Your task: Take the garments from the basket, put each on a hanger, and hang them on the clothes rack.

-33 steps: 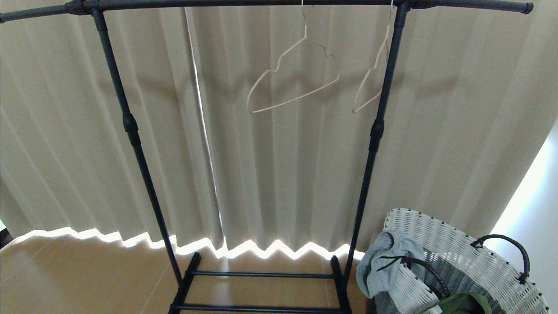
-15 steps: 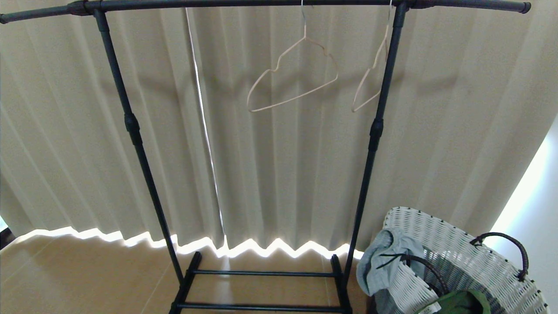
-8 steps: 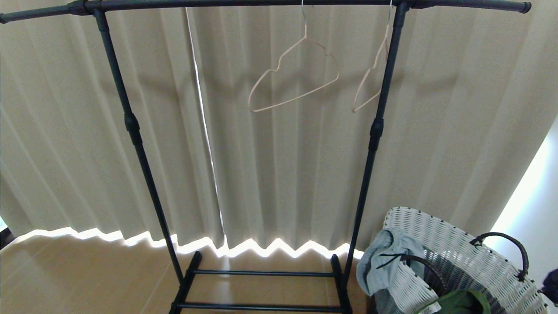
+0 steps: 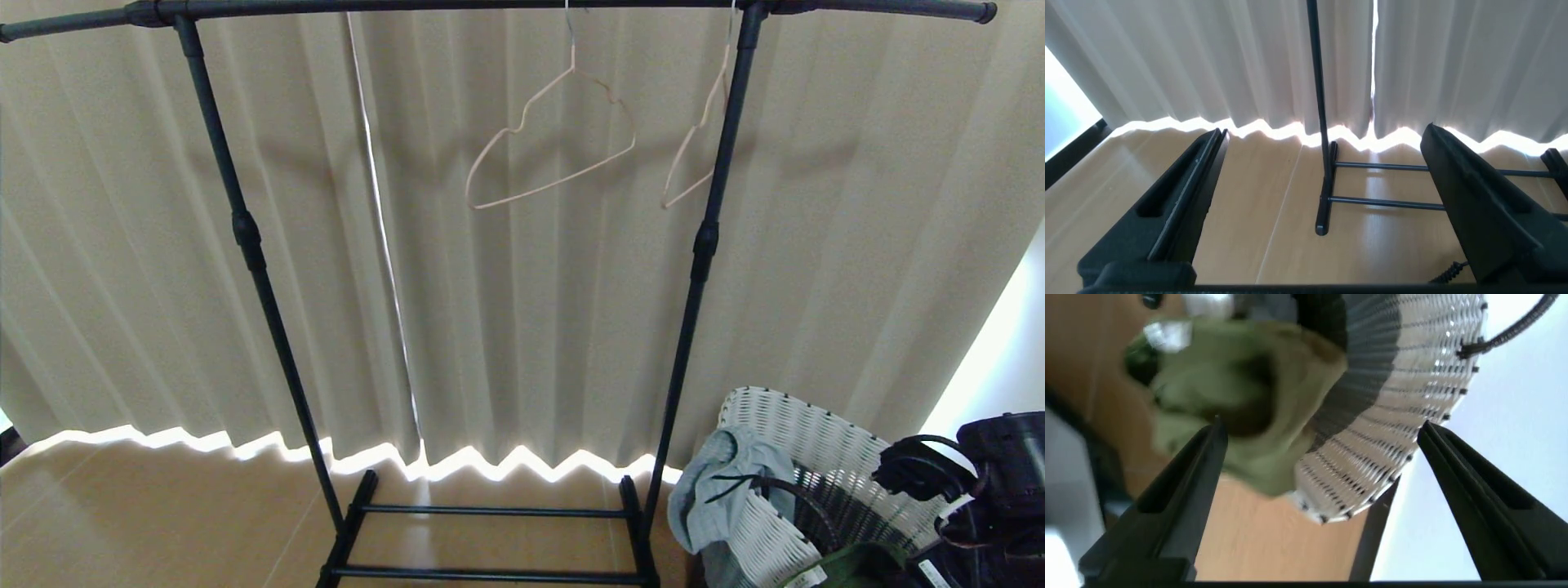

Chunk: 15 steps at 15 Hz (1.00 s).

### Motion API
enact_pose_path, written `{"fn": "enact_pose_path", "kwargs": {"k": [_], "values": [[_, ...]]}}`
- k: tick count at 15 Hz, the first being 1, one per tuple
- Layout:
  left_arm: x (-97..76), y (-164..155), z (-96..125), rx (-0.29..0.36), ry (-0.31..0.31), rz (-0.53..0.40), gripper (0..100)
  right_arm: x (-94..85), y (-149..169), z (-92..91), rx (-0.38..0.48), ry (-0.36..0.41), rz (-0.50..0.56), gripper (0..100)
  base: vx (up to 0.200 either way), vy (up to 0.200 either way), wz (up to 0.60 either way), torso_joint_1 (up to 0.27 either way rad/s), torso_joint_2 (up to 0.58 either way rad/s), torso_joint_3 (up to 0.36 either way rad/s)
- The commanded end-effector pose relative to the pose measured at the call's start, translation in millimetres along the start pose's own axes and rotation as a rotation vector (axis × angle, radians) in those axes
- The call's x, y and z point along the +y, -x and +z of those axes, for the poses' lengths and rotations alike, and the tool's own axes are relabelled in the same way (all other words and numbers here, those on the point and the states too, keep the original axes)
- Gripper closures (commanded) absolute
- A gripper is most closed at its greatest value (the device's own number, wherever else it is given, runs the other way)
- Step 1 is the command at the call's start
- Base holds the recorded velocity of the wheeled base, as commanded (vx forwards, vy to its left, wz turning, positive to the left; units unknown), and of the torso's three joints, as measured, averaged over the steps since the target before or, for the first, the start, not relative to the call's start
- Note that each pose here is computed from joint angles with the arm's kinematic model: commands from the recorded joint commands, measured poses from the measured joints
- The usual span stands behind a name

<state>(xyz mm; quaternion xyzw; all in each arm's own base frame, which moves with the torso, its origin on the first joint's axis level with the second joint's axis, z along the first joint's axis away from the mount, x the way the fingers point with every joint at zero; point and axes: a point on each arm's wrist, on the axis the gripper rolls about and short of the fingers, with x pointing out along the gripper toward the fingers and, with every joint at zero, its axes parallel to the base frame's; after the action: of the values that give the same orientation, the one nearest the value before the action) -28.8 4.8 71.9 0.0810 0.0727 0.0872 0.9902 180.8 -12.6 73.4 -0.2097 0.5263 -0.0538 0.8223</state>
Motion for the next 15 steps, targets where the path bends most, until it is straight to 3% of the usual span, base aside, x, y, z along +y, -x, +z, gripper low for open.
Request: {"fn": "enact_pose_path", "kwargs": {"k": [1,6,7,13,15], "values": [[0.0,0.0,0.0,0.001,0.0,0.0,0,0.5,-16.1,4.5,0.062,0.006,0.011,0,0.0,0.0,0.0,0.0,0.0,0.0],[0.0,0.0,0.0,0.001,0.0,0.0,0,-6.9,-31.4,11.2,0.101,-0.023,-0.008,0,0.0,0.0,0.0,0.0,0.0,0.0],[0.0,0.0,0.0,0.001,0.0,0.0,0,-6.5,-34.6,12.2,0.1,-0.024,-0.014,100,0.0,0.0,0.0,0.0,0.0,0.0],[0.0,0.0,0.0,0.001,0.0,0.0,0,-10.2,-26.1,13.4,0.051,-0.043,-0.032,100,0.0,0.0,0.0,0.0,0.0,0.0],[0.0,0.0,0.0,0.001,0.0,0.0,0,-17.9,3.3,12.2,-0.074,-0.082,-0.064,100,0.0,0.0,0.0,0.0,0.0,0.0]]}}
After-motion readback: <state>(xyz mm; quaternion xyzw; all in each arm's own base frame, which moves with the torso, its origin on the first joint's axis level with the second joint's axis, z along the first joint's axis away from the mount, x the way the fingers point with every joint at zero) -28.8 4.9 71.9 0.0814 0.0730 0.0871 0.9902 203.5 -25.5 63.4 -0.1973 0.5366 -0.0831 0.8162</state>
